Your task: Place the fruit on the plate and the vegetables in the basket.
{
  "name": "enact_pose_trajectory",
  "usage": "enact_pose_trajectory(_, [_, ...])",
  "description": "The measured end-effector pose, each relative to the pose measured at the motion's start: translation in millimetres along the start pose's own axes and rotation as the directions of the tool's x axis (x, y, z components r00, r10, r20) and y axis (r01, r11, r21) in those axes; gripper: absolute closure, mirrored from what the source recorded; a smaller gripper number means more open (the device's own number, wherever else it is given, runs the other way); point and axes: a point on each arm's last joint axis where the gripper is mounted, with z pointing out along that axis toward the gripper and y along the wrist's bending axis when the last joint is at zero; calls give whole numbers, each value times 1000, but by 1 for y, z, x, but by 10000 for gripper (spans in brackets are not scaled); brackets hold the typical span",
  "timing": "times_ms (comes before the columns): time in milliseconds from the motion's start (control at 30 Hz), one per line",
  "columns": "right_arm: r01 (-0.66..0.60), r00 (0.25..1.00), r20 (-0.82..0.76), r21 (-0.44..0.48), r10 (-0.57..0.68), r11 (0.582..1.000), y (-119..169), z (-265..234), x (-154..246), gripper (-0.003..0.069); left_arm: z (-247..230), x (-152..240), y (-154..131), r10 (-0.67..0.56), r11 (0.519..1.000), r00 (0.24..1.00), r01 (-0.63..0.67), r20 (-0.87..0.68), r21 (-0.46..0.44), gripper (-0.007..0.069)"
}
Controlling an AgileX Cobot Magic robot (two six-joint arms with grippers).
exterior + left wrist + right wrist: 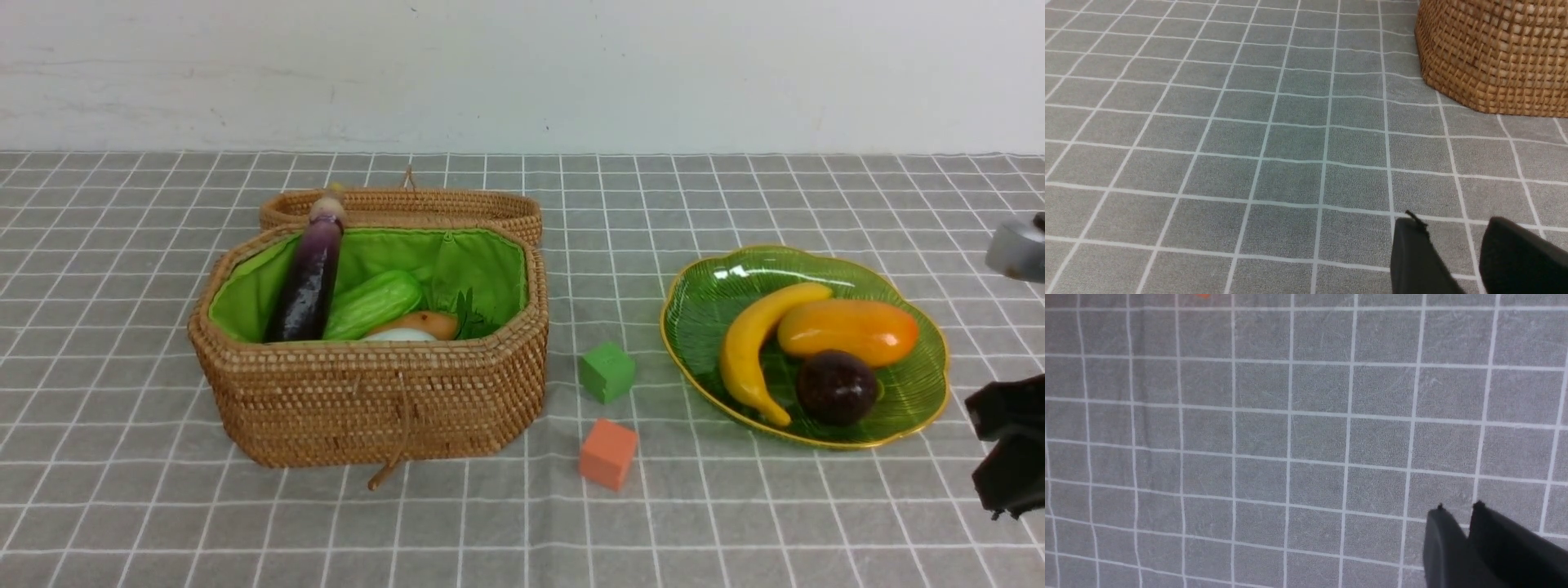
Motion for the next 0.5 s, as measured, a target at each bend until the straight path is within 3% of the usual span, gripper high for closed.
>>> enact_pose_trajectory(133, [12,999,39,3,-12,1000,1,-10,5,556,0,0,0,0,1000,1000,0,0,0,386])
enact_pose_trajectory(333, [111,941,308,103,-138,988,-1,-42,19,550,0,0,0,0,1000,1000,0,0,0,386])
enact_pose_trajectory(400, [114,838,522,119,-160,986,-3,-53,34,547,0,0,0,0,1000,1000,0,0,0,386])
enact_pose_trajectory(433, [115,822,546,119,-162,986,-2,-56,34,546,0,0,0,0,1000,1000,0,0,0,386])
enact_pose_trajectory(467, [112,730,663,125,-167,986,-5,-58,48,544,0,0,0,0,1000,1000,0,0,0,386])
enact_pose_trajectory(500, [107,684,710,129,-167,986,-9,-53,60,543,0,0,0,0,1000,1000,0,0,0,386])
